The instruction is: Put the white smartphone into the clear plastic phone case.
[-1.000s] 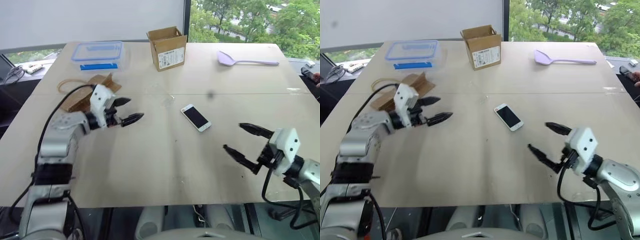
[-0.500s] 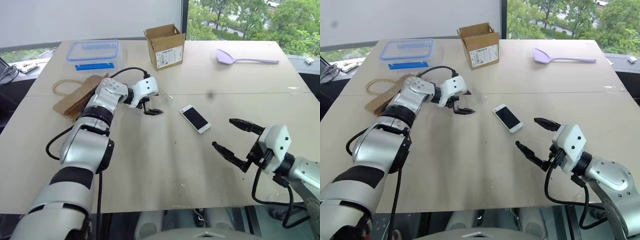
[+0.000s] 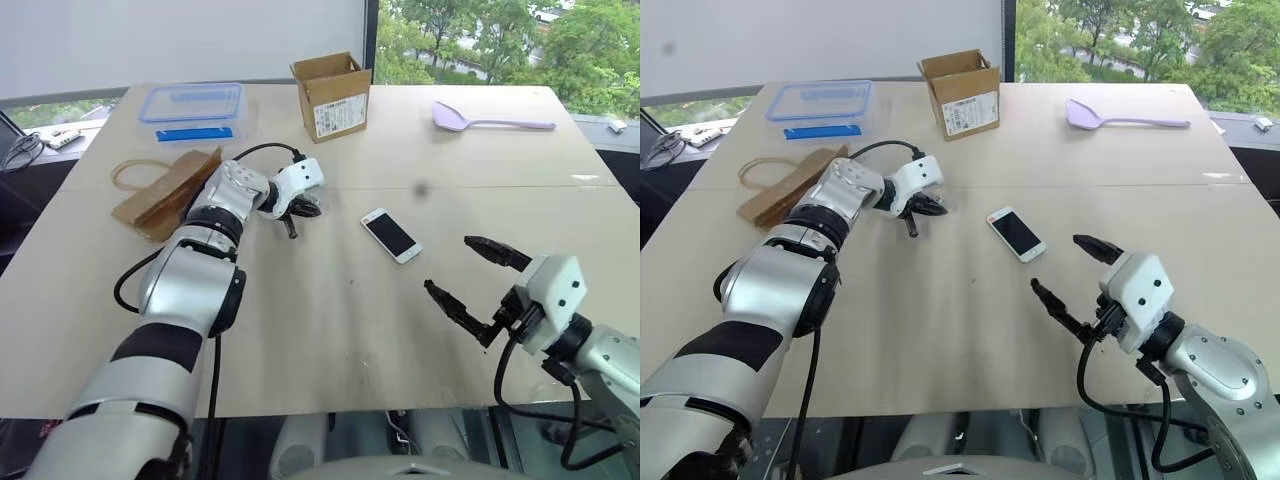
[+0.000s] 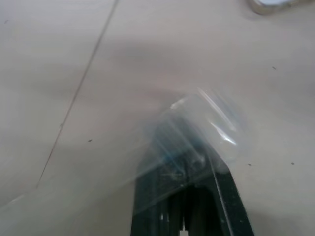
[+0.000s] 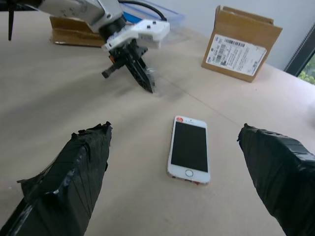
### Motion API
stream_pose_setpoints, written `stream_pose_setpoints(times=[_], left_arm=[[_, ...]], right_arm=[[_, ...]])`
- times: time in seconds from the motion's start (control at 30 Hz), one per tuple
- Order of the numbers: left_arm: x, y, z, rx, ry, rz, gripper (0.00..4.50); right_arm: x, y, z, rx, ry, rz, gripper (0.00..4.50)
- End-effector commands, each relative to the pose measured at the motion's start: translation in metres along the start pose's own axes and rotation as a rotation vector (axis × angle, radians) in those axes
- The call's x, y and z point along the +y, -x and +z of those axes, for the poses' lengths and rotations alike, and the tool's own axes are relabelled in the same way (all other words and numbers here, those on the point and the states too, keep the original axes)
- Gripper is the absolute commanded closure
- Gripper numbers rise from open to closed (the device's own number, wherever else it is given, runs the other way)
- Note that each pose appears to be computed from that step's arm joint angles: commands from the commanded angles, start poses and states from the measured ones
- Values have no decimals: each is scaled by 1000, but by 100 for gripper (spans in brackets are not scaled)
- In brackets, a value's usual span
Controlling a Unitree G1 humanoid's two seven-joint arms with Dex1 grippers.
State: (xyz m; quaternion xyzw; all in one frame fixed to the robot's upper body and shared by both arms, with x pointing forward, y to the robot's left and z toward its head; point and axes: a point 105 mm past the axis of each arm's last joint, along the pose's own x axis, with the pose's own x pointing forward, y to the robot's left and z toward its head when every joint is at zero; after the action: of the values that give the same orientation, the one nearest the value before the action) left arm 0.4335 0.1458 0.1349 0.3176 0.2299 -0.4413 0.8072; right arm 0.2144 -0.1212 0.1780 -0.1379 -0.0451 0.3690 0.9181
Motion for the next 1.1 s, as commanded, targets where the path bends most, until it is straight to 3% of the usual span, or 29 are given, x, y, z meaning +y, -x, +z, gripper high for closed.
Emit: stream_pose_setpoints(times=[0.03,0.37,0.67,1.1], left_arm=[[1,10,-4,-20,56,-33,441],[-9,48,-2,-171,89,-242,441],[3,48,-5,-242,89,-92,441],[14,44,18,-326,43,21,441]], right_arm=[[6,-1,13,-47,22,6,0],[8,-10,7,-47,14,45,0],[3,-18,5,-59,12,76,0],[5,-17,6,-65,9,71,0]])
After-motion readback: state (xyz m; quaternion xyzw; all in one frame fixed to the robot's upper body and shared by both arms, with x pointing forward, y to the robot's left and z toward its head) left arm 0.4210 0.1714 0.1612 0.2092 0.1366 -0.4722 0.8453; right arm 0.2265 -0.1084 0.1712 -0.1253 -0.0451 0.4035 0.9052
